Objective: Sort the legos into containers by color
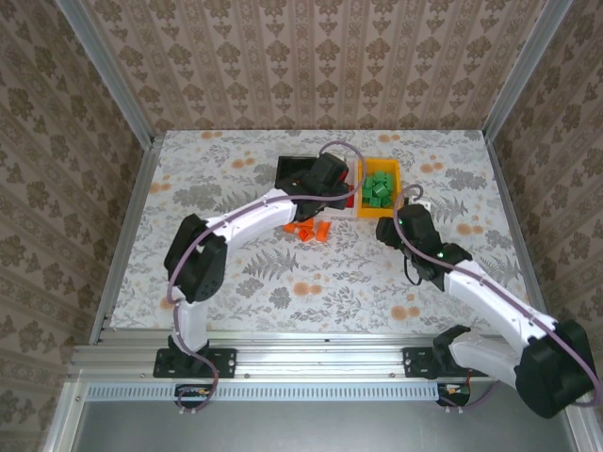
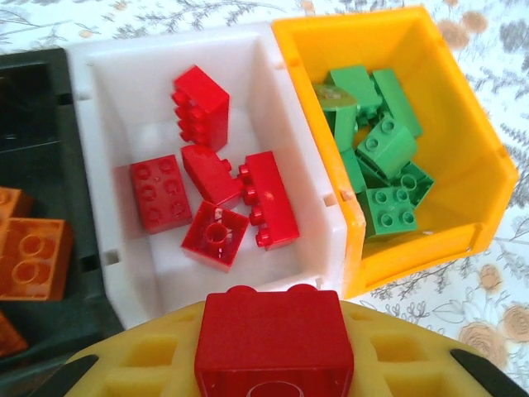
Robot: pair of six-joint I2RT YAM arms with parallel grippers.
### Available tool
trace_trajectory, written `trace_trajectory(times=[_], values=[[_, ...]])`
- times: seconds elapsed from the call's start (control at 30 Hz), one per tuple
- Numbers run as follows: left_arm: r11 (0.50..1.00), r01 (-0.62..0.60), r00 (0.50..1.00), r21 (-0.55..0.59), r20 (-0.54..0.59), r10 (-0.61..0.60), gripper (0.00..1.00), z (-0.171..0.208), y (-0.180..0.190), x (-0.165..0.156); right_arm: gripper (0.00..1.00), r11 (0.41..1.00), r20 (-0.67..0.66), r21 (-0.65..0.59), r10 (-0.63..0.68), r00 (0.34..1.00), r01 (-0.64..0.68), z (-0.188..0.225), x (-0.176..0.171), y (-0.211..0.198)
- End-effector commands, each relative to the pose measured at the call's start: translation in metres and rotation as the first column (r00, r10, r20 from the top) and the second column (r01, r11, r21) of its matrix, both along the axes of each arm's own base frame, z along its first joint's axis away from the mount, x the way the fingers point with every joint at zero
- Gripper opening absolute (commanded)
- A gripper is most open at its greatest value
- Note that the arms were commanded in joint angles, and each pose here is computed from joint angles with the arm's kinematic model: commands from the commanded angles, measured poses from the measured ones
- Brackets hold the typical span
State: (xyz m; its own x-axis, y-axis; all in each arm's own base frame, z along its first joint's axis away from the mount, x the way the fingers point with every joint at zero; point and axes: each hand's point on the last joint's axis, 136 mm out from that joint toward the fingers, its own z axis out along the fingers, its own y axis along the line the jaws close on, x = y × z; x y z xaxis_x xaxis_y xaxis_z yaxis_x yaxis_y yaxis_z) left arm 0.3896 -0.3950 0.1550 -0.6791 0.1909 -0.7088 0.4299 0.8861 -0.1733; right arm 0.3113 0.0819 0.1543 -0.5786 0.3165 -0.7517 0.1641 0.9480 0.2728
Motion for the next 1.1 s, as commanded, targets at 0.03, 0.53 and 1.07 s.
trace_trajectory(times=[0.03,0.53,1.07], values=[[0.996,0.049,0.999,0.068,0.01,-0.049,0.29,-0.015,-0.009,0.018,0.66,0.998,0.027,0.003,-0.069,0.997,0.069,0.001,-0.015,-0.019],[0.997,0.008,1.0,0.074,-0.003,-0.008,0.73,-0.015,-0.016,0.068,0.69,1.0,0.062,0.0,-0.025,0.998,0.025,0.005,-0.015,-0.015],[0.978,-0.196,0.977,0.069,-0.066,0.201,0.62,-0.028,0.116,-0.018,0.69,0.997,0.091,0.063,0.029,0.995,-0.035,-0.01,-0.014,0.001]])
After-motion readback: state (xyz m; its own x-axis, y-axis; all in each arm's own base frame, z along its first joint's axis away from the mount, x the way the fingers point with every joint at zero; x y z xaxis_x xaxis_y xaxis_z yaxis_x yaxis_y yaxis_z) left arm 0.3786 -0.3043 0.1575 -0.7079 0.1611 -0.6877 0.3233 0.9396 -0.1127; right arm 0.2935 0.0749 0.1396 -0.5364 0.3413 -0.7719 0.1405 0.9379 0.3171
